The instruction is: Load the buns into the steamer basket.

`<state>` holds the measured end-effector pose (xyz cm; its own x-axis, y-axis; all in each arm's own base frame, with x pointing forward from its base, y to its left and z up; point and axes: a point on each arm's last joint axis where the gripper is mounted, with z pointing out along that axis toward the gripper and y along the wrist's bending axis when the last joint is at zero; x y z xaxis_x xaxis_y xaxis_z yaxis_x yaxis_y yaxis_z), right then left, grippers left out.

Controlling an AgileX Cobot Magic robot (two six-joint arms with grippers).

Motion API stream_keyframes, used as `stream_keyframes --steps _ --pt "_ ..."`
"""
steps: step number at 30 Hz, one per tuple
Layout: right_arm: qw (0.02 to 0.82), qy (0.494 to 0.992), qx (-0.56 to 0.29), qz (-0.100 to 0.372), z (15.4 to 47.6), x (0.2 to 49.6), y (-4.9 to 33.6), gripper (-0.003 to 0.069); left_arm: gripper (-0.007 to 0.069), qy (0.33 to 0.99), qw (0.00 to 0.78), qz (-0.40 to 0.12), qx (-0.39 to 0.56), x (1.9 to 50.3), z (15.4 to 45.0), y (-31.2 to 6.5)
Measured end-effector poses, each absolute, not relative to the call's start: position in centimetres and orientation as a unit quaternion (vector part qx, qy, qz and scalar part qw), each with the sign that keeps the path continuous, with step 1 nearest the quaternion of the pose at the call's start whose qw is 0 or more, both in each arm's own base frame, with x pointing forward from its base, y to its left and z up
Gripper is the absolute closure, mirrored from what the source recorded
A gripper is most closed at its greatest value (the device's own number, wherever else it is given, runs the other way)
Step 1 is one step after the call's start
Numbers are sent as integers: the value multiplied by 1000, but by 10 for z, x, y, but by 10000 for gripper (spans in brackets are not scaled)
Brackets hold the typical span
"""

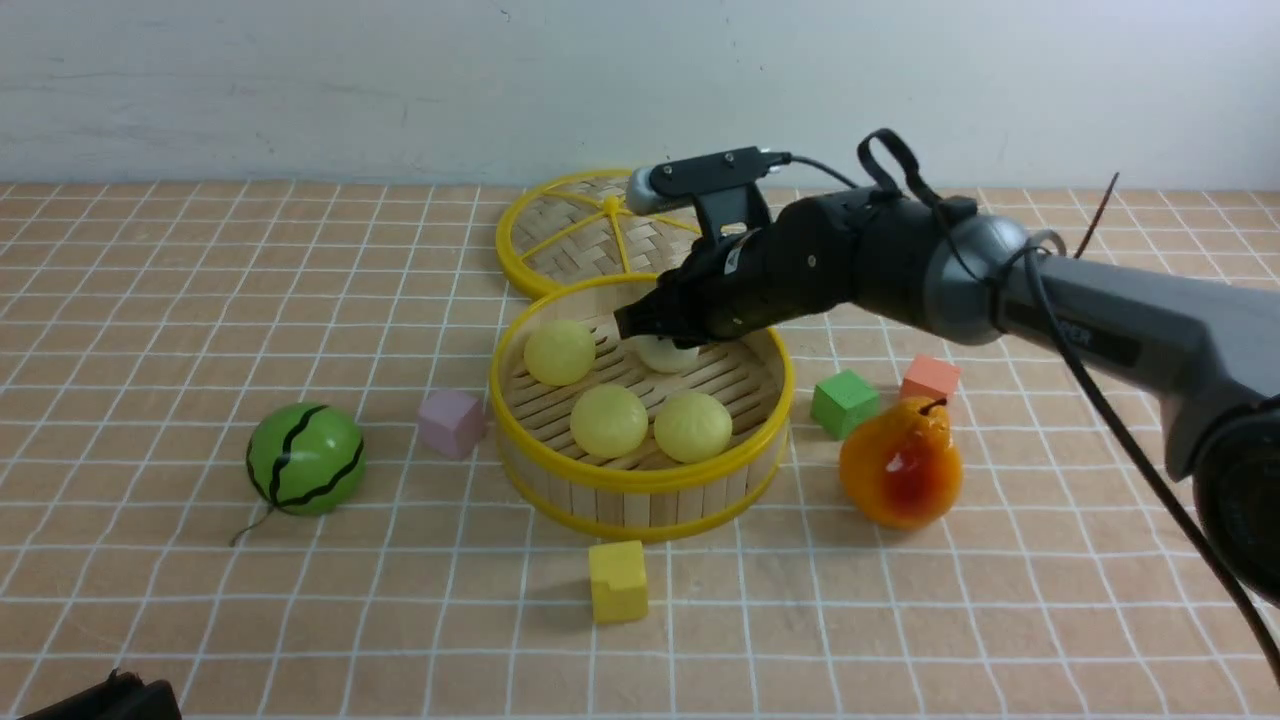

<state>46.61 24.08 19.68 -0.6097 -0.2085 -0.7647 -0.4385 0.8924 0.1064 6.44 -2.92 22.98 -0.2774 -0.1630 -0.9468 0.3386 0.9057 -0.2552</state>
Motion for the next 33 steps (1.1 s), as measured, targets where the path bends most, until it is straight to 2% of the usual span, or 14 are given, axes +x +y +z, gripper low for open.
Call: stream_keyframes --steps 1,4,6,7,10,13,16,17,18,19,20,21,23,33 --pt "399 887 -184 143 194 466 242 367 497 771 598 -210 57 64 230 -29" --pt "396 888 -186 143 198 464 242 268 497 771 598 -210 57 64 230 -29" --pt "383 893 -192 140 213 457 239 201 495 771 598 -210 57 64 230 -29" --pt "380 894 -194 139 217 455 238 193 495 771 598 -210 57 64 230 -29" --pt "346 904 -212 132 271 428 225 175 491 771 598 -210 57 64 230 -29" --pt "309 919 -219 111 329 389 204 260 488 771 598 -210 57 64 230 -29" --pt "285 930 -211 95 362 355 184 386 484 771 598 -210 57 64 230 -29" --pt "280 932 -211 93 363 352 182 397 484 771 598 -210 57 64 230 -29" --pt "268 938 -202 89 375 329 170 486 482 771 598 -210 57 64 230 -29" --pt "264 939 -201 88 376 326 168 508 482 771 598 -210 57 64 230 -29" --pt "257 943 -191 89 381 303 157 593 480 771 598 -210 57 64 230 -29" --pt "255 944 -190 88 381 301 156 603 480 771 598 -210 57 64 230 -29" --pt "247 949 -174 90 378 273 142 671 479 771 598 -210 57 64 230 -29" --pt "222 956 -164 101 380 184 99 678 468 771 598 -210 57 64 230 -29"
